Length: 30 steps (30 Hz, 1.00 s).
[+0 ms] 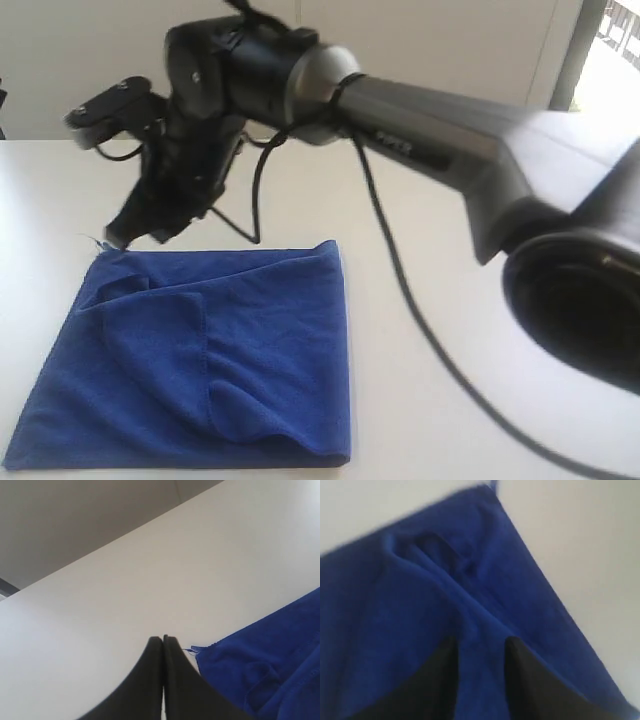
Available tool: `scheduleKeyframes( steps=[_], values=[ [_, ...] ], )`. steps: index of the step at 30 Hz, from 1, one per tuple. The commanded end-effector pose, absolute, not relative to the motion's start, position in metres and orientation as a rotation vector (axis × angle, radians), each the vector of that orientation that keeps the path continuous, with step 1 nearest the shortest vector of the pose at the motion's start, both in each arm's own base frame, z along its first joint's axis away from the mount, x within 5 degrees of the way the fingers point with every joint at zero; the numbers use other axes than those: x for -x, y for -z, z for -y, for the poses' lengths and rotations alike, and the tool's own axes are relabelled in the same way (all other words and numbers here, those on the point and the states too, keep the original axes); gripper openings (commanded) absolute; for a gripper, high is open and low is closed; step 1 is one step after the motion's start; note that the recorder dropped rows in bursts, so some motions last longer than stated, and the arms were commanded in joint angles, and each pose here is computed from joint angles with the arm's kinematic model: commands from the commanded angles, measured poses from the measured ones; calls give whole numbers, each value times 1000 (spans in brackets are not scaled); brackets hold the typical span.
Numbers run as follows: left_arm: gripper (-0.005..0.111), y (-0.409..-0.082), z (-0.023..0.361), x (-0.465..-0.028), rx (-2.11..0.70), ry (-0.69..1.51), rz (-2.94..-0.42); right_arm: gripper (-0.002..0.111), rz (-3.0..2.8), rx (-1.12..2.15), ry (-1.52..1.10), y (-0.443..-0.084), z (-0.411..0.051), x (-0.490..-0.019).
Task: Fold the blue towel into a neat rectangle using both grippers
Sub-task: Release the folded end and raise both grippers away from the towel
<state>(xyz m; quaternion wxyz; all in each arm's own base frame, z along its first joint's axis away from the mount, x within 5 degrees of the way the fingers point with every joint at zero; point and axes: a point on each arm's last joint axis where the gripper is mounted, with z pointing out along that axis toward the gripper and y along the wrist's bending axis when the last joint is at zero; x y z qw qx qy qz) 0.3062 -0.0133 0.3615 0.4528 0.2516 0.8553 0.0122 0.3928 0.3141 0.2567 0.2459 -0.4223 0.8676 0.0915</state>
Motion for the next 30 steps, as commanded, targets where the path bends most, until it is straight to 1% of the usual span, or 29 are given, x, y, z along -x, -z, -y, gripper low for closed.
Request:
scheduleKeyframes(
  steps=[1,2,3,7,11,14,15,22,27,30],
  values=[
    [0,-359,13,-303,-625,-7,-2140,12,-2655,1091,-179,-228,-254,-402],
    [0,-359,13,-303,-626,-6,-2141,4,-2711,1068,-224,-211,-239,-399],
    [0,-359,13,-302,-628,-3,-2145,0,-2740,1051,-221,-192,-229,-393],
    [0,-359,14,-302,-624,2,-2144,0,-2777,1023,-211,-156,-219,-381],
    [0,-359,14,-303,-625,2,-2145,0,-2780,1031,-187,-147,-216,-378],
    [0,-359,14,-303,-624,0,-2144,0,-2801,1042,-108,-139,-207,-377],
    [0,-359,14,-303,-624,0,-2144,0,-2834,1003,-88,-132,-197,-376],
    [0,-359,14,-303,-624,0,-2144,0,-2974,893,-32,-113,-144,-378],
    [0,-358,14,-303,-627,4,-2148,0,-3042,865,73,-109,-106,-382],
    [0,-358,14,-302,-631,8,-2154,0,-3066,806,81,-111,-87,-382]
  ],
)
